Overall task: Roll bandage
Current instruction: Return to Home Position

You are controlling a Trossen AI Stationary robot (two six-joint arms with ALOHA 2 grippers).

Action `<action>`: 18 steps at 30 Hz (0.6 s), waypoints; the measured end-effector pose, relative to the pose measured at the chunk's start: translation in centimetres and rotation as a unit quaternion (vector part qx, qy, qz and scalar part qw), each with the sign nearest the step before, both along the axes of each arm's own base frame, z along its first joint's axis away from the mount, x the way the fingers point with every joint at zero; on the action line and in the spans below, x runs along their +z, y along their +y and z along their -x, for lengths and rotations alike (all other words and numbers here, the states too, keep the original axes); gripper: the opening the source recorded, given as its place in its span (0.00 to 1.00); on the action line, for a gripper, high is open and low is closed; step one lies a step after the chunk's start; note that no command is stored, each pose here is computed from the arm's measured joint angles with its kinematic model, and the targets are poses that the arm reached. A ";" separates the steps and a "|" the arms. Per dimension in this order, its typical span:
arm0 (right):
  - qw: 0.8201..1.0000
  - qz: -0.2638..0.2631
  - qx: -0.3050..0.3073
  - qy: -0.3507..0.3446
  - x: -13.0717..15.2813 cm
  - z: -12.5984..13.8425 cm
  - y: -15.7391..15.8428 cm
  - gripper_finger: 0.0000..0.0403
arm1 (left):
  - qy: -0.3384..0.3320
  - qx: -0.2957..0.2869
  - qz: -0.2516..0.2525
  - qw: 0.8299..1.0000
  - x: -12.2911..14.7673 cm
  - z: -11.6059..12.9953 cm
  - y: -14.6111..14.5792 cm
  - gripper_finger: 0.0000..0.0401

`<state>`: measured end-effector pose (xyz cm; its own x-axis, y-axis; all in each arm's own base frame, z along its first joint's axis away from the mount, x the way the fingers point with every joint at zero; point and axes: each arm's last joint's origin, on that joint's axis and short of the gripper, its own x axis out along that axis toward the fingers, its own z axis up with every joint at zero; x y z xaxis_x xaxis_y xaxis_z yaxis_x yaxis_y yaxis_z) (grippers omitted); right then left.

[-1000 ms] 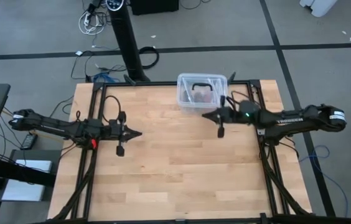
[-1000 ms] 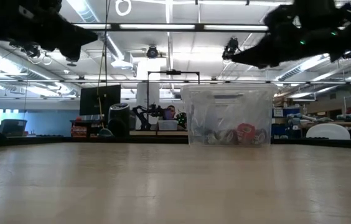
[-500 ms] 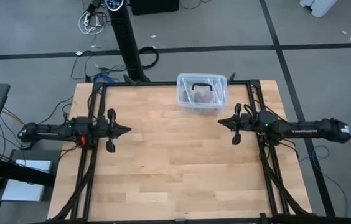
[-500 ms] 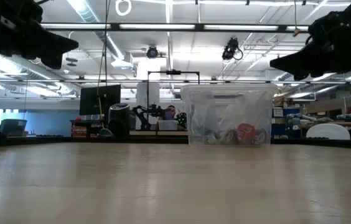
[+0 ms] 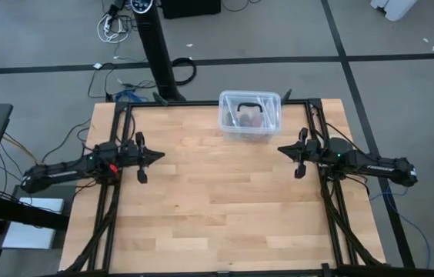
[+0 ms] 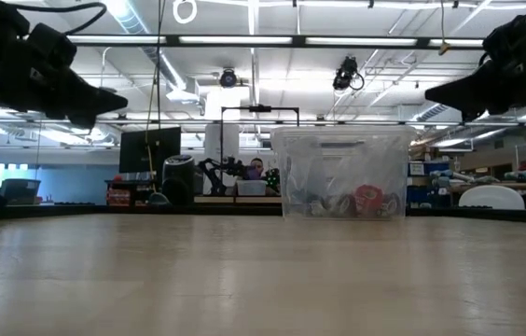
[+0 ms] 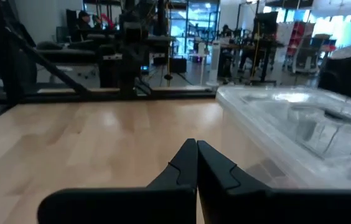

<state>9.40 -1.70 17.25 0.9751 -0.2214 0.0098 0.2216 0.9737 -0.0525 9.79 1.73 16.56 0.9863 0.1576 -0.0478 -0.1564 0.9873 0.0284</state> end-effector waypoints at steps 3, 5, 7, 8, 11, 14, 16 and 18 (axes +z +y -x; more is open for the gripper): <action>1.000 -0.006 0.003 0.011 -0.2 -0.1 0.0 0.00 | 0.009 0.008 -0.019 1.000 0.3 0.3 0.2 0.01; 1.000 -0.006 0.002 0.010 -0.2 0.0 0.0 0.00 | -0.004 0.017 -0.024 1.000 0.4 0.4 0.4 0.01; 1.000 -0.006 0.000 0.011 -0.2 -0.1 0.0 0.00 | -0.027 0.021 -0.026 0.999 0.2 0.3 0.5 0.01; 1.000 -0.006 -0.002 0.012 -0.2 -0.1 -0.1 0.00 | -0.029 0.022 -0.025 0.999 0.2 0.3 0.5 0.01; 1.000 -0.007 -0.007 0.014 -0.2 -0.1 -0.2 0.00 | -0.022 0.031 -0.024 0.999 0.1 0.2 0.7 0.01; 1.000 -0.007 -0.009 0.015 -0.3 -0.1 -0.2 0.01 | -0.021 0.043 -0.018 0.999 0.0 0.3 0.8 0.02; 1.000 -0.003 -0.009 0.017 -0.3 -0.1 -0.2 0.02 | -0.021 0.045 -0.015 0.999 0.0 0.3 0.8 0.03; 1.000 -0.002 -0.009 0.017 -0.3 -0.1 -0.2 0.03 | -0.021 0.045 -0.015 0.999 0.0 0.3 0.8 0.03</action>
<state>9.49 -1.90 16.98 0.9705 -0.2398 -0.0238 0.2382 0.9696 -0.0553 9.53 2.51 16.58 0.9690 0.2469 -0.0010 -0.2465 0.9679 0.0486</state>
